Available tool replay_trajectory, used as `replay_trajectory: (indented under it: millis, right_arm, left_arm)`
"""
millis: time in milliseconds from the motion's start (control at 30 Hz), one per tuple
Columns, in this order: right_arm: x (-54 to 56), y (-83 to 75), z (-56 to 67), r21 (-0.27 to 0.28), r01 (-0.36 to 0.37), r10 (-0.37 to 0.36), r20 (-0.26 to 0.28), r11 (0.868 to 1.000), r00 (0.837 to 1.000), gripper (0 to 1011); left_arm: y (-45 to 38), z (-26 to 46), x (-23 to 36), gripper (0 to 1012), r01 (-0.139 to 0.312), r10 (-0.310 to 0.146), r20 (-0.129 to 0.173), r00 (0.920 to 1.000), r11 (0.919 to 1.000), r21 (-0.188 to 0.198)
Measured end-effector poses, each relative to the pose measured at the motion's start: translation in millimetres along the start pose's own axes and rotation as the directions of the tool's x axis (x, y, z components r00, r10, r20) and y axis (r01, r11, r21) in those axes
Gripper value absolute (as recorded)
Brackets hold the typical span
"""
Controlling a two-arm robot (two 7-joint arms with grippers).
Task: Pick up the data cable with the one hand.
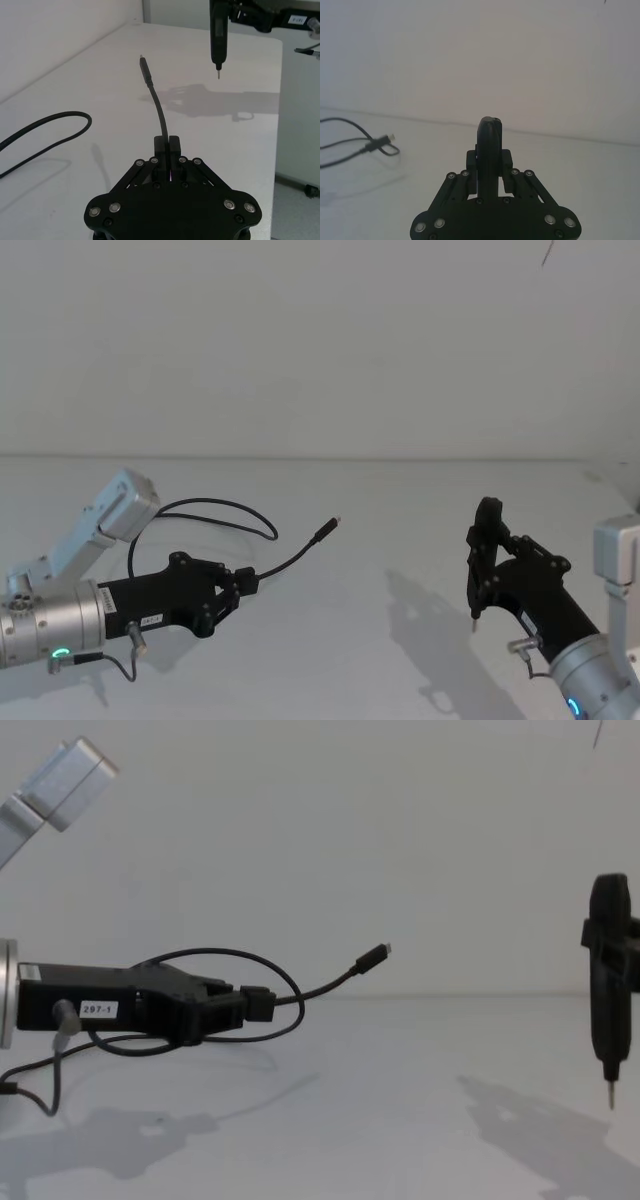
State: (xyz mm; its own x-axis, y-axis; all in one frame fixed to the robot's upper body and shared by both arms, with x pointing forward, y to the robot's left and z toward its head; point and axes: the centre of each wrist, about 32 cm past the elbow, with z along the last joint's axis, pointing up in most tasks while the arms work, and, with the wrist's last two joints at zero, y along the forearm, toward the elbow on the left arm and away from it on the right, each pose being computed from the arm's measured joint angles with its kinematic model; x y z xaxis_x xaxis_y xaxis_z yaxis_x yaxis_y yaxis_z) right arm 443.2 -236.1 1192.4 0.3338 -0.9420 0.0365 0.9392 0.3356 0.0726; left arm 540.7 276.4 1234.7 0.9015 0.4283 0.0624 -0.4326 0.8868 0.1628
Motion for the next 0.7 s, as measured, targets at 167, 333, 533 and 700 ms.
replay_trajectory:
  millis: [167,333,533,700]
  right_arm:
    - [-2.9,2.3,9.4,0.025,-0.009,0.010,-0.028,1.000,1.000,279]
    - [-8.1,6.2,21.1,0.053,-0.021,0.024,-0.064,0.998,0.998,279]
    - [-15.9,13.3,34.4,0.080,-0.034,0.043,-0.113,0.996,0.993,279]
    - [-23.5,20.9,43.1,0.098,-0.046,0.060,-0.149,0.994,0.987,279]
  left_arm:
    - [0.8,-0.6,-0.7,48,0.005,-0.005,-0.005,1.0000,1.0000,0.003]
    - [1.3,-1.0,-1.3,48,0.008,-0.008,-0.007,0.9999,1.0000,0.005]
    - [1.9,-1.4,-1.6,48,0.010,-0.010,-0.009,0.9999,0.9999,0.007]
    - [2.2,-1.6,-1.8,48,0.012,-0.012,-0.010,0.9999,0.9999,0.007]
